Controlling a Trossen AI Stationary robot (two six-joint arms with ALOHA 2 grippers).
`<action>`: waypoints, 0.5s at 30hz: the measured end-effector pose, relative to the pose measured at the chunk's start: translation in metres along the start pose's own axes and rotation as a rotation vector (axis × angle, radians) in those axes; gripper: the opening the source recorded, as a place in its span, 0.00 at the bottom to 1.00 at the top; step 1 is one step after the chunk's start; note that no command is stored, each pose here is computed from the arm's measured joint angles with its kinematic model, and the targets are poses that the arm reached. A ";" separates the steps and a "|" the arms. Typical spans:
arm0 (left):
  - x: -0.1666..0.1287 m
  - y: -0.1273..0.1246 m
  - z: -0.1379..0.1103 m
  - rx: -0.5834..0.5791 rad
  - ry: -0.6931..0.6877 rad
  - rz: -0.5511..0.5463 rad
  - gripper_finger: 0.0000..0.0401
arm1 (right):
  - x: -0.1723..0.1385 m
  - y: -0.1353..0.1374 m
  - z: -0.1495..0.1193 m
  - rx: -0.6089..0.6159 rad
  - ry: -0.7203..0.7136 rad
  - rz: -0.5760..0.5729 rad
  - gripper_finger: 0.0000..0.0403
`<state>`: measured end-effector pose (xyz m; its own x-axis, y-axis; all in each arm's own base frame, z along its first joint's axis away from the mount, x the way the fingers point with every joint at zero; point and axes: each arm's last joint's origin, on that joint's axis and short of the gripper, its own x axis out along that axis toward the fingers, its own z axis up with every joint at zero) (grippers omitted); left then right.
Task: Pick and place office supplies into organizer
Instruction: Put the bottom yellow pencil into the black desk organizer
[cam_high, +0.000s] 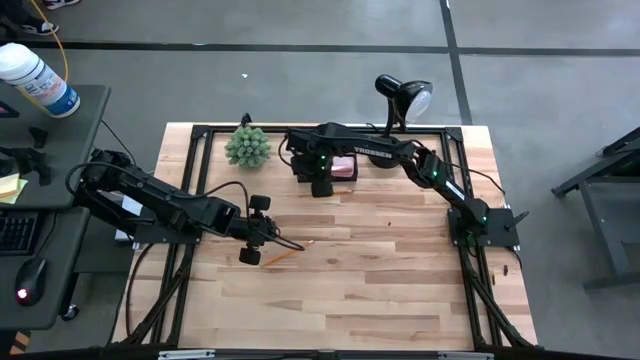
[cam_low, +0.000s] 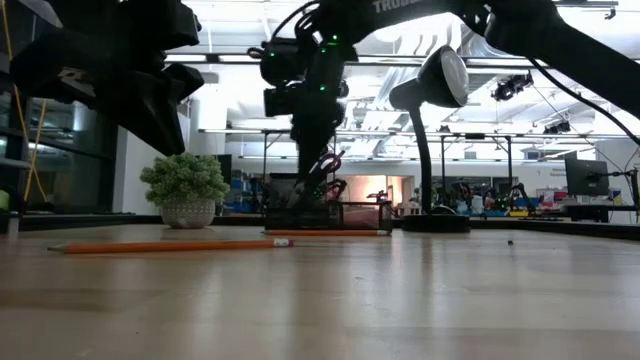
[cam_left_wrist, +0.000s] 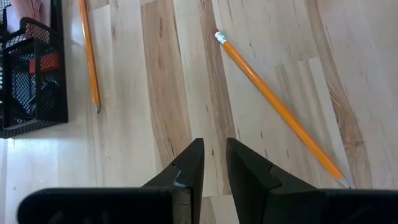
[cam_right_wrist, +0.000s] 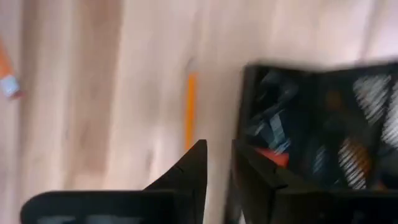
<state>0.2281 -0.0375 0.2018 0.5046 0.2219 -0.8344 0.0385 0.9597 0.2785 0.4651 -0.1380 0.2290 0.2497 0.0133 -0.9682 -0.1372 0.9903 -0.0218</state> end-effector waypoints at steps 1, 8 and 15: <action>0.000 0.000 0.000 0.000 0.000 0.000 0.14 | 0.000 0.002 -0.002 0.010 0.022 0.027 0.16; 0.000 0.000 0.000 0.021 -0.002 0.008 0.14 | -0.004 0.012 -0.019 0.058 0.176 0.158 0.09; 0.000 0.001 0.000 0.030 -0.003 0.032 0.14 | -0.022 0.016 -0.020 0.113 0.151 0.187 0.02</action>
<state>0.2284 -0.0367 0.2023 0.5085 0.2523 -0.8233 0.0480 0.9463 0.3197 0.4378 -0.1257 0.2448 0.0829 0.1850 -0.9792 -0.0580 0.9818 0.1806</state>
